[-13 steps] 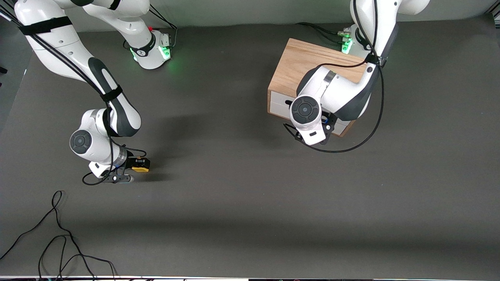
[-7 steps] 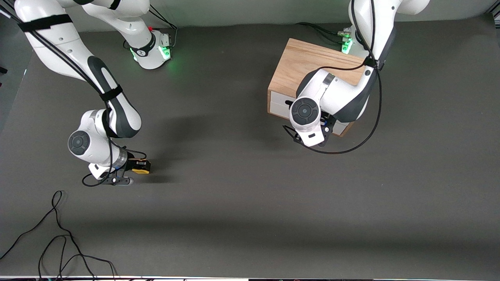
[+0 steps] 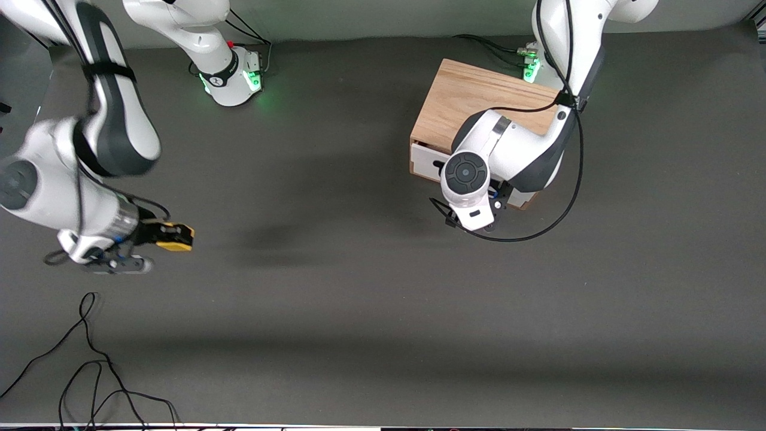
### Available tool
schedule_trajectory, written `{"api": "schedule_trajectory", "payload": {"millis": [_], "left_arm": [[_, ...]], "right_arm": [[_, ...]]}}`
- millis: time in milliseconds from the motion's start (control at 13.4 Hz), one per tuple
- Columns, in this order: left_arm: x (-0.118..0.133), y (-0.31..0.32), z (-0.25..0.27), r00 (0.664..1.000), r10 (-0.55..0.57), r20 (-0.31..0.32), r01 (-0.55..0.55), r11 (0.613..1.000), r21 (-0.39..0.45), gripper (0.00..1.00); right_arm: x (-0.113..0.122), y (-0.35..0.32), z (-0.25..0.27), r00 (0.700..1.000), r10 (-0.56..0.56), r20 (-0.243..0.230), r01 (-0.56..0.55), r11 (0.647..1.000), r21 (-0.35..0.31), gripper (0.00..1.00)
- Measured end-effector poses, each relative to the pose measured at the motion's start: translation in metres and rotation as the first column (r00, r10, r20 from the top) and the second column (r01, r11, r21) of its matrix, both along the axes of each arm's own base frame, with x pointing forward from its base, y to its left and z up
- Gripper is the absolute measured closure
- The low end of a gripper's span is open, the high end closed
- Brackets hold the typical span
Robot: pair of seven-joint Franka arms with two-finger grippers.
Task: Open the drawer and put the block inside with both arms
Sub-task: 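Pull the drawer open by its handle with the left gripper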
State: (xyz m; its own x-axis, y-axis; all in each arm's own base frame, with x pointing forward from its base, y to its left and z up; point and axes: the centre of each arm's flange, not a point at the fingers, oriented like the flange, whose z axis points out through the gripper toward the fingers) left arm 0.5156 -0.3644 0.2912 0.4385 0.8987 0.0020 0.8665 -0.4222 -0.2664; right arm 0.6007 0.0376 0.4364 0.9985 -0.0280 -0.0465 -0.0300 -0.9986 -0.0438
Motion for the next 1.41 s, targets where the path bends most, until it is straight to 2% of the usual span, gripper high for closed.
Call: {"api": "schedule_trajectory", "payload": {"millis": [223,521,893,1414], "left_arm": [[0.018,-0.009,0.005,0.999,-0.019,0.027,0.020,0.999,-0.025,0.00],[0.052,-0.016,0.015,0.996,-0.006,0.089,0.012,0.997,-0.070,0.00],[0.062,-0.020,0.010,0.997,-0.004,0.082,0.010,0.998,-0.069,0.00],[0.069,-0.025,0.012,0.990,-0.001,0.139,0.015,0.995,-0.103,0.00]], "right_arm": [[-0.017,0.000,0.058,1.000,0.006,-0.005,-0.006,1.000,-0.003,0.45],[-0.022,0.005,0.117,1.000,0.022,-0.008,-0.022,1.000,-0.012,0.45],[-0.018,0.005,0.114,1.000,0.021,-0.019,-0.021,1.000,-0.013,0.45],[-0.018,0.006,0.113,1.000,0.019,-0.021,-0.020,1.000,-0.013,0.45]]}}
